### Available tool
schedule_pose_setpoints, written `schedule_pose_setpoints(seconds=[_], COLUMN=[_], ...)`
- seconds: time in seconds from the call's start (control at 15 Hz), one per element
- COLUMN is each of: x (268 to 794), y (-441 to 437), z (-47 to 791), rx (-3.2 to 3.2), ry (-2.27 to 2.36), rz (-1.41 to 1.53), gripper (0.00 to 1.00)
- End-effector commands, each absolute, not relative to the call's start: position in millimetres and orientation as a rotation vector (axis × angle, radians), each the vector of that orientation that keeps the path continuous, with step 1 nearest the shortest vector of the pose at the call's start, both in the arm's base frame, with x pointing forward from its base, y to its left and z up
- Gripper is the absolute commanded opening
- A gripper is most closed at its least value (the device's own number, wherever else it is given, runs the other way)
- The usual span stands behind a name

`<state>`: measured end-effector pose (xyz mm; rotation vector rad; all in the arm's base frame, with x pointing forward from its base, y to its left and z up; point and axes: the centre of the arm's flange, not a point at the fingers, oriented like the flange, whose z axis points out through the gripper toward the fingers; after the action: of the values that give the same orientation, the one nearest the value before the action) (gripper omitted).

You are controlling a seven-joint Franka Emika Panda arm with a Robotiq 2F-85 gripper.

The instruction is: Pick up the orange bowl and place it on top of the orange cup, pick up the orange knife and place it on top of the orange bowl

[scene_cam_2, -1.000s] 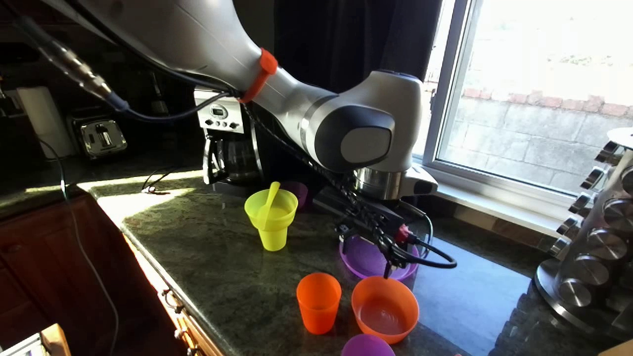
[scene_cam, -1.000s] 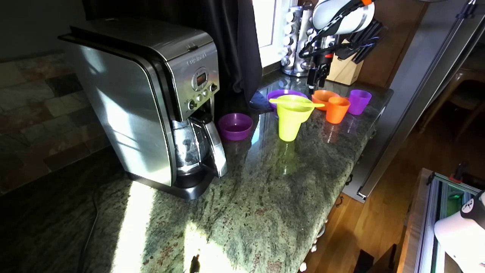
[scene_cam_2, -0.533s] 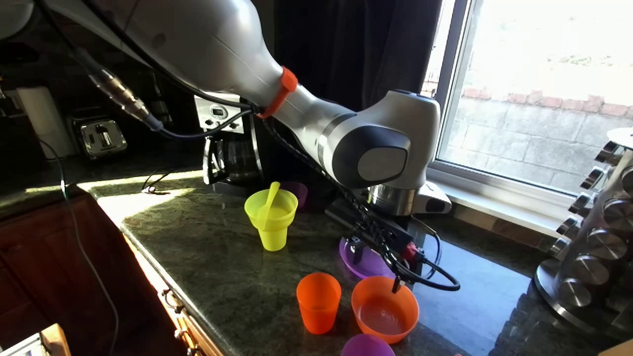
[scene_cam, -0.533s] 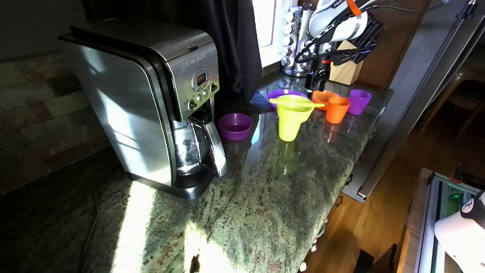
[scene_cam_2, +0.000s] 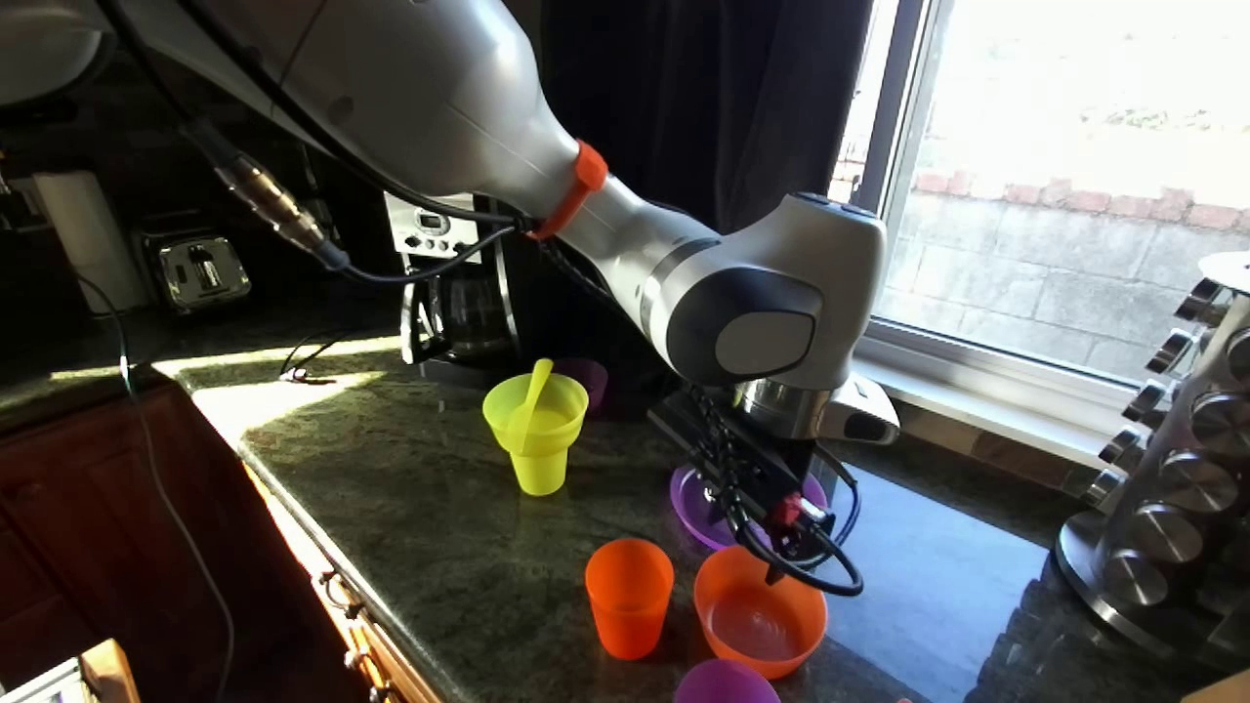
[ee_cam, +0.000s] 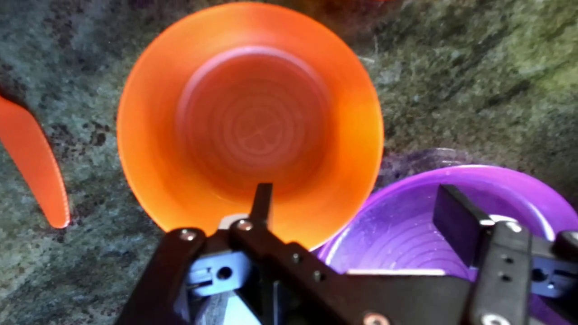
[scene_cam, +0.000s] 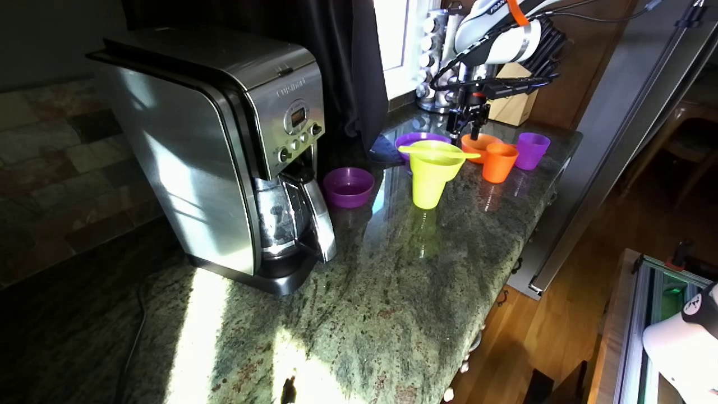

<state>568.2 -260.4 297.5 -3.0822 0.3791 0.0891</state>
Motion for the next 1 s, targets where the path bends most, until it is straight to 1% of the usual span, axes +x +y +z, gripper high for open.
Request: schedule_pose_setpoints(seconds=[0.0,0.33,0.47,0.53,0.87,0.93], x=[577.6,580.4,580.9,581.7,582.3,580.3], y=[-262.1,-263.1,-264.1,-264.5,-267.0,-267.7], z=[290.2,292.2,294.1,294.5,313.1,322.3], rx=[-3.057,-3.055,-3.053,-3.053,-3.067,-3.071], ry=[0.471,0.532,0.550,0.562,0.611,0.616], rz=[0.069,0.061,0.060,0.061,0.030,0.024], gripper=[0.58,0.19,0.05,0.00,0.01,0.00])
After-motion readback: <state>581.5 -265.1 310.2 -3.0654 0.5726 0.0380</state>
